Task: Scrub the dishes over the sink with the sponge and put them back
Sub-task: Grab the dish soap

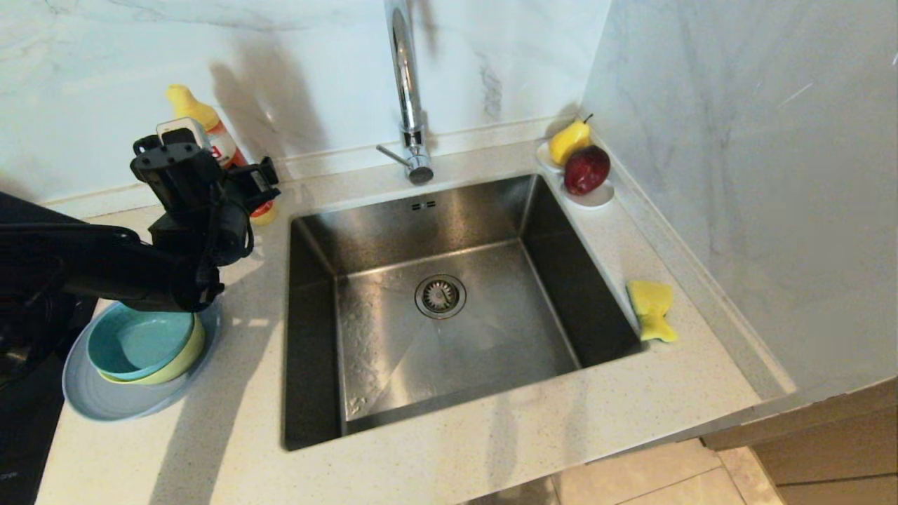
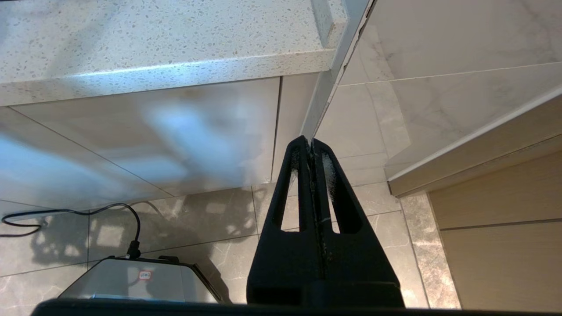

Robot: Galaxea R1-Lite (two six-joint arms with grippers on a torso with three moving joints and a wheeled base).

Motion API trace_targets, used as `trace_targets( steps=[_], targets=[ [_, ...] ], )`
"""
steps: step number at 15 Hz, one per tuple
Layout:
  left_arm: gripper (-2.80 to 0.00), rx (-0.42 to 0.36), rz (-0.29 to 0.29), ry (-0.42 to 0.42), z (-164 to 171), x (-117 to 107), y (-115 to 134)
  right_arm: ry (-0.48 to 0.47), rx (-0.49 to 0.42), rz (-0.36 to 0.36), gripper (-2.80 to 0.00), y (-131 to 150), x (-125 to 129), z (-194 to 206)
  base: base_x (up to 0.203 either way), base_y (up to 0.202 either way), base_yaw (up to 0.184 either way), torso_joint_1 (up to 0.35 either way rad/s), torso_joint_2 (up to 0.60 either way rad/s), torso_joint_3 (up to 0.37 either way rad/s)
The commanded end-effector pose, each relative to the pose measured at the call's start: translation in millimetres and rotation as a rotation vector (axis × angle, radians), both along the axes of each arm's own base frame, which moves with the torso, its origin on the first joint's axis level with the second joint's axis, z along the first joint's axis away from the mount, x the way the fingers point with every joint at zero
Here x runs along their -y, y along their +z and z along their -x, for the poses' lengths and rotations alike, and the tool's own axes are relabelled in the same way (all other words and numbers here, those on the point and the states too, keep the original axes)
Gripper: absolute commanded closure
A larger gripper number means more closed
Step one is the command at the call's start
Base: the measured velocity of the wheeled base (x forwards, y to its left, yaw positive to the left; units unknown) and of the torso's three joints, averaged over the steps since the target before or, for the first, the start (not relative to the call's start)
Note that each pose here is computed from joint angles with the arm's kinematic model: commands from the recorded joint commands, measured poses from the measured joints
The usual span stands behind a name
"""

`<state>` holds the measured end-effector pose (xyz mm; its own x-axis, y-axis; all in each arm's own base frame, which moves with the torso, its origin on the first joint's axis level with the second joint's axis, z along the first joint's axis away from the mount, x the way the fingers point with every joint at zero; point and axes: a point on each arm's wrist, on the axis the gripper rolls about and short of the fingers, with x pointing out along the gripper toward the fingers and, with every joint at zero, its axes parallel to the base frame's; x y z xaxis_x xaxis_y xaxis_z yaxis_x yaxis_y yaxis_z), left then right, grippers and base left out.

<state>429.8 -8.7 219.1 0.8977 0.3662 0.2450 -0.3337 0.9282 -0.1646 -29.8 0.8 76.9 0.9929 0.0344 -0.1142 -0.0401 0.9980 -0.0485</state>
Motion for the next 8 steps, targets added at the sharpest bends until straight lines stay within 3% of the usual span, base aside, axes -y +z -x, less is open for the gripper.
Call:
trace_targets(
  steps=[1,4,8],
  targets=[
    [-2.80,0.004,0.005,0.011,-14.7,-0.4,-9.8,0.001,0.001,0.001,0.00,-0.1,0.0,0.2,0.000,0.000,0.000,0.000,0.00,0.000],
    [-2.80,0.043,0.022,0.059,-29.1,-2.0,-6.3,-0.001,0.001,0.001,0.00,-0.1,0.0,0.2,0.000,0.000,0.000,0.000,0.00,0.000],
    [-2.80,0.036,0.020,0.055,-37.8,-1.6,-13.3,-0.001,0.001,0.001,0.00,-0.1,0.0,0.2,0.000,0.000,0.000,0.000,0.00,0.000]
  ],
)
